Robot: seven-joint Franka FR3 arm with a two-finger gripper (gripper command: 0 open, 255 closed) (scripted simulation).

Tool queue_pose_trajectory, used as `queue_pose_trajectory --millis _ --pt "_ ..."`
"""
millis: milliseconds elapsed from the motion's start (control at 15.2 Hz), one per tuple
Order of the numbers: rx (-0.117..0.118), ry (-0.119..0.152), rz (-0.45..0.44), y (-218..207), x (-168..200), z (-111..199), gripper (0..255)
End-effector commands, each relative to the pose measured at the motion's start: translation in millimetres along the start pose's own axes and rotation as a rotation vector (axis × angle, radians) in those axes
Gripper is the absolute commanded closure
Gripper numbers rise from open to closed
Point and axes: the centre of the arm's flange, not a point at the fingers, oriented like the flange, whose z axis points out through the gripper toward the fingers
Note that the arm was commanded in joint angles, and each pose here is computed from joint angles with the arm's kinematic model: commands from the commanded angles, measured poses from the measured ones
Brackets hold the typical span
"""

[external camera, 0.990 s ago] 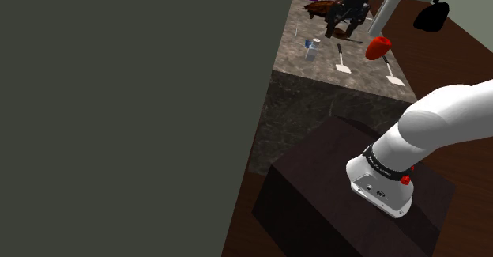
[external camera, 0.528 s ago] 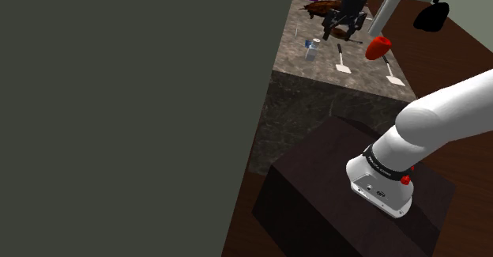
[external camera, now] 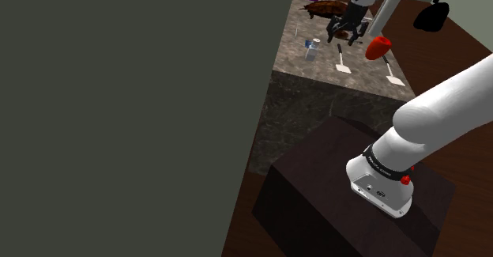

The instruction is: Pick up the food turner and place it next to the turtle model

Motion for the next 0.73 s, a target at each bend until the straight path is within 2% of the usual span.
queue_pose_trajectory --millis 0,396,660 --pt "-0.006 0.012 0.059 14.9 14.0 10.7 0" --pt "-0.023 0.044 0.23 69.0 52.0 42.1 0" --pt "-0.023 0.044 0.23 69.6 52.8 63.2 0"
